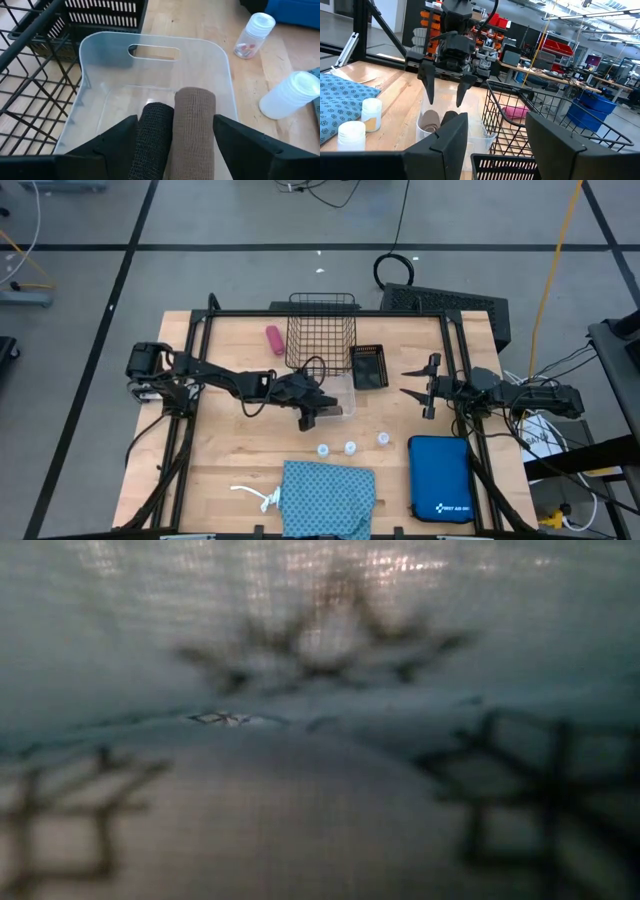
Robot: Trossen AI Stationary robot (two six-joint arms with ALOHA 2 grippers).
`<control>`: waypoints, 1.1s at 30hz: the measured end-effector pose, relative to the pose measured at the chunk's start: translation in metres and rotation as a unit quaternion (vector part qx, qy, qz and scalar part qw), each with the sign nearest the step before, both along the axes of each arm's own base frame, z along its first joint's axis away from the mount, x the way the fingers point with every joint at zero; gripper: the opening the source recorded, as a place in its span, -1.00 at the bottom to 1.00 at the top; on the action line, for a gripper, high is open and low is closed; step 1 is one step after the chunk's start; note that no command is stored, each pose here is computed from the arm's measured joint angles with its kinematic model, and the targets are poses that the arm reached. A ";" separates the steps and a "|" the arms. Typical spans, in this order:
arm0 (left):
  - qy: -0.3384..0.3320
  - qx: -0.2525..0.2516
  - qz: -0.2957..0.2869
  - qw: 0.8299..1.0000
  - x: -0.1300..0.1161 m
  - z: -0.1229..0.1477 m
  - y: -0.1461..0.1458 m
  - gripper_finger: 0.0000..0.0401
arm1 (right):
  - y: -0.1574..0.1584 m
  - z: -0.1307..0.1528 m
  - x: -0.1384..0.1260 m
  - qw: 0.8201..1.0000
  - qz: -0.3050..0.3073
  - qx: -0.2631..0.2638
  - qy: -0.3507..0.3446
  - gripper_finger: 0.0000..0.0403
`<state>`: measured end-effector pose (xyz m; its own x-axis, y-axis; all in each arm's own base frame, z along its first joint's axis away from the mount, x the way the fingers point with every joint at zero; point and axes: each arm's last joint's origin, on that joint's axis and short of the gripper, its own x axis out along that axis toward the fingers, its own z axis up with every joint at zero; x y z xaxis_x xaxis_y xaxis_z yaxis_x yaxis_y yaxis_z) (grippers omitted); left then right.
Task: Pick & Place Medicine items
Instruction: Put the pink bandage into the transparent bin
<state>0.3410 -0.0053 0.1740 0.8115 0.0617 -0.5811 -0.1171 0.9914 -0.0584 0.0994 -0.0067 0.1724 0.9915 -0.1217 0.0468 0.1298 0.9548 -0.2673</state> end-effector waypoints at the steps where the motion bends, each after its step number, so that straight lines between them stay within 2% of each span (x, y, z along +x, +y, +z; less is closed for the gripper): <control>1: 0.000 0.006 -0.004 1.000 0.000 0.000 0.000 0.34 | 0.000 0.000 0.000 1.000 0.000 0.000 0.000 -0.05; 5: -0.008 0.010 -0.002 1.000 -0.005 0.013 0.003 0.34 | 0.000 0.000 0.000 1.000 0.000 0.000 0.000 -0.05; 10: -0.040 0.014 0.016 0.999 -0.026 0.053 0.014 0.34 | 0.000 0.000 0.000 1.000 0.000 0.000 0.000 -0.06; 12: -0.042 0.026 0.041 0.998 -0.039 0.068 0.019 0.34 | 0.000 0.000 0.000 1.000 0.000 0.000 0.000 -0.05; 15: -0.042 0.055 0.110 0.992 -0.059 0.087 0.028 0.34 | 0.000 0.000 0.000 1.000 0.000 0.000 0.000 -0.05; 22: -0.014 0.098 0.289 0.952 -0.091 0.099 0.047 0.34 | 0.000 0.000 0.000 1.000 0.000 0.000 0.000 -0.05; 27: -0.016 0.075 0.355 0.932 -0.095 0.097 0.069 0.34 | 0.000 0.000 0.000 1.000 0.000 0.000 0.000 -0.05; 33: -0.022 0.042 0.449 0.892 -0.104 0.082 0.107 0.34 | 0.000 0.000 0.000 1.000 0.000 0.000 0.000 -0.05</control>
